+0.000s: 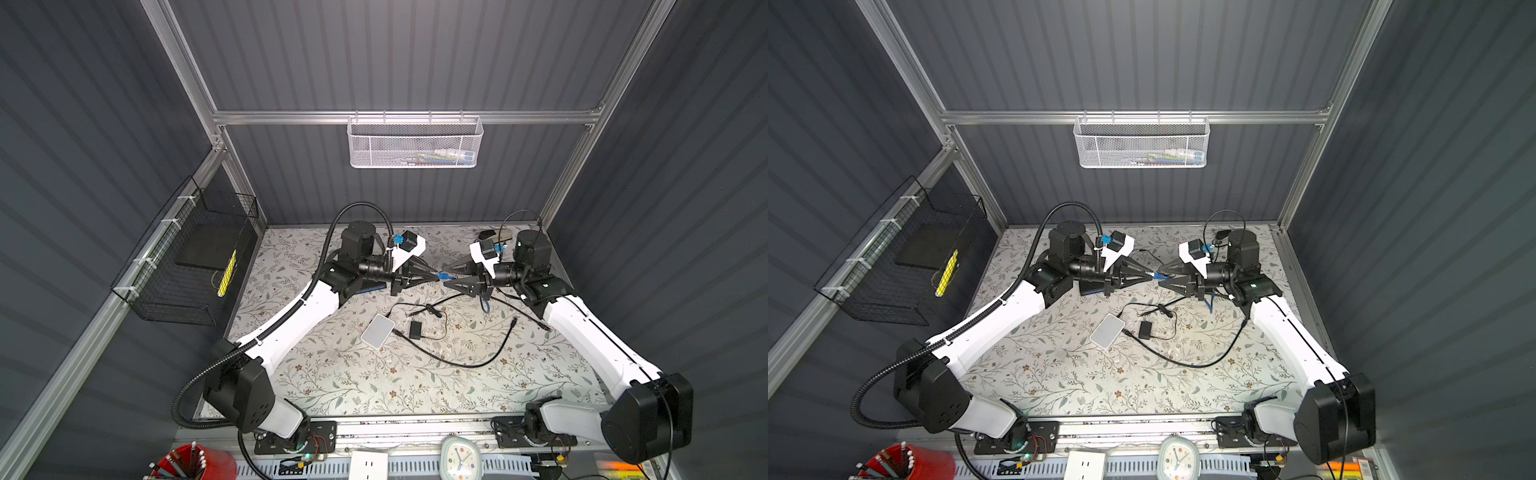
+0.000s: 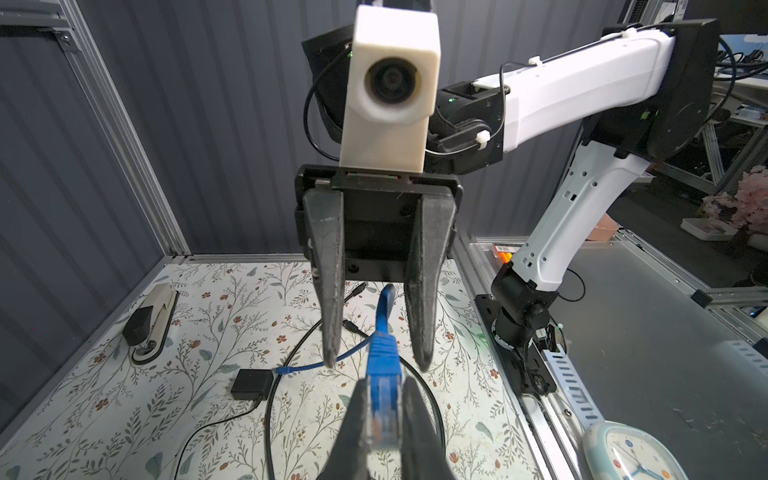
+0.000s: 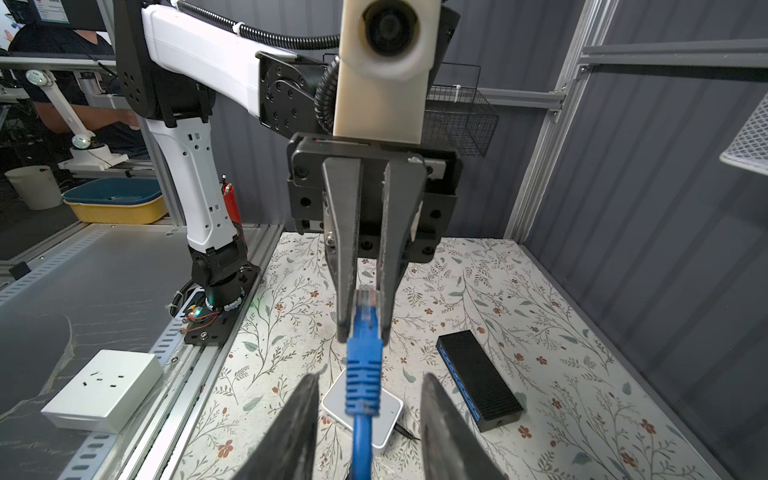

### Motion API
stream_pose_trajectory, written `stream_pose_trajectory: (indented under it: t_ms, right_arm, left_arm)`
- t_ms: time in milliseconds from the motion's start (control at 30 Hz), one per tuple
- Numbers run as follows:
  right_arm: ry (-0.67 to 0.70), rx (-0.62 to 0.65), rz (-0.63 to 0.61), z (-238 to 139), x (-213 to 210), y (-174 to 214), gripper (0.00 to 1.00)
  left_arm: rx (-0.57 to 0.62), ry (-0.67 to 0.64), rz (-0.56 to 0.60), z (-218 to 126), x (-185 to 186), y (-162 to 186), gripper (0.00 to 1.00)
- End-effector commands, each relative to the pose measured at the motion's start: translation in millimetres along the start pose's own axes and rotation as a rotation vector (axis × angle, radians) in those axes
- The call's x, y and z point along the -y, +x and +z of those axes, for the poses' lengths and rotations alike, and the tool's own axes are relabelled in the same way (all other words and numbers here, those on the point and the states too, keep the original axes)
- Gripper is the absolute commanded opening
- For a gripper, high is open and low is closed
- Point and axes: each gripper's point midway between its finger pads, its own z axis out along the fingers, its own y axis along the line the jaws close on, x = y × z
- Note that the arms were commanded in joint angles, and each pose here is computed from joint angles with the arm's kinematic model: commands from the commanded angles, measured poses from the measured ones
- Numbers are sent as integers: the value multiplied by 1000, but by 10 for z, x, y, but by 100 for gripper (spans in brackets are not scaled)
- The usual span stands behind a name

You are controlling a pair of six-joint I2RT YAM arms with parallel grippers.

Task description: Insert the plug into the switch port

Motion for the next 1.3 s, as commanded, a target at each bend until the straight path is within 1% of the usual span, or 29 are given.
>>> stream_pose_trajectory:
  t_ms: [0,100,233,767,933,967,1167,1267]
  right_arm:
    - [-21,21,-15,14,-49,-81,37]
    - [-32,22,-12,32,-66,-86,35]
    - [-36,24,-12,29,-76,-97,29]
    - [-43,34,-2,73,-69,-150,30]
    - [-48,34,-8,78,-82,-159,28]
    - [-47,33,-9,77,-84,-158,27]
    - [-50,29,-9,74,-98,-152,9]
    - [-49,31,-13,71,-106,-165,5]
  left_arm:
    - [23,23,6,-17,62,-81,7]
    - [29,23,5,-12,54,-94,7]
    - [32,24,2,-3,37,-91,7]
    - [33,28,-6,3,40,-70,7]
    - [33,29,-6,3,40,-68,7]
    - [33,29,-6,4,43,-68,7]
    - [31,30,-8,5,50,-54,7]
    - [31,28,-8,1,51,-54,8]
